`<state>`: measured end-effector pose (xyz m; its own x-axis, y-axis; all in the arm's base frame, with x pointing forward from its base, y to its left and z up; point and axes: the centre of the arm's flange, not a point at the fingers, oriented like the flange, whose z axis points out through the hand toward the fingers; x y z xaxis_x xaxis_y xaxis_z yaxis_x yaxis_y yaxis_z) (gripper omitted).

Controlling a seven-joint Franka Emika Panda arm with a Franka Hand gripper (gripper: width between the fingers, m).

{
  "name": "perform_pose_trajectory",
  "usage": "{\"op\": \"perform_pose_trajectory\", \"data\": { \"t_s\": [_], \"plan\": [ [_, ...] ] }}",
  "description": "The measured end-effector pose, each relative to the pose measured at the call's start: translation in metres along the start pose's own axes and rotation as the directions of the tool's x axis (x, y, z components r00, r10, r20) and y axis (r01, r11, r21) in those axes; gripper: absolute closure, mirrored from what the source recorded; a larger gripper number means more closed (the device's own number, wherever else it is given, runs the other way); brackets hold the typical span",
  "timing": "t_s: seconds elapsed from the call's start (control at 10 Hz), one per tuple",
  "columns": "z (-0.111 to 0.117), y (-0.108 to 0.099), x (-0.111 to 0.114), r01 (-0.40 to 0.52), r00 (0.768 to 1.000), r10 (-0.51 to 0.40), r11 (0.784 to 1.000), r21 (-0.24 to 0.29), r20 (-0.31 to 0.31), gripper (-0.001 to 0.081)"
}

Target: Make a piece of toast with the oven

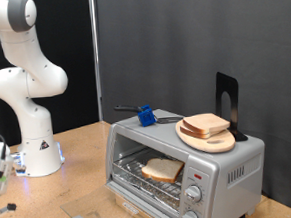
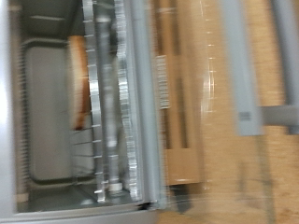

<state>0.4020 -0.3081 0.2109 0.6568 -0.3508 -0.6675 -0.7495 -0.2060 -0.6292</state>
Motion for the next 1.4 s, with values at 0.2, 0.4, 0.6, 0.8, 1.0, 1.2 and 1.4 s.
{"op": "perform_pose_trajectory", "data": {
  "t_s": [0.2,0.4,0.6,0.8,1.0,1.2,1.4],
  "plan": [
    [0.006,0.016,0.018,-0.027,1.000,0.027,0.999,-0.018,-0.013,-0.0002],
    [0.008,0.023,0.029,-0.024,1.000,0.024,0.999,-0.023,-0.021,-0.0002],
    [0.022,0.025,0.039,0.005,1.000,-0.006,1.000,-0.014,-0.008,-0.0002],
    [0.043,0.024,0.044,0.025,0.999,-0.025,1.000,-0.015,0.024,-0.0002],
    [0.071,0.023,0.042,0.024,0.997,-0.022,0.999,-0.023,0.070,-0.0002],
    [0.099,0.023,0.039,0.019,0.995,-0.015,0.999,-0.037,0.096,-0.0002],
    [0.121,0.024,0.032,0.011,0.993,-0.007,0.999,-0.036,0.119,-0.0002]
  ]
}}
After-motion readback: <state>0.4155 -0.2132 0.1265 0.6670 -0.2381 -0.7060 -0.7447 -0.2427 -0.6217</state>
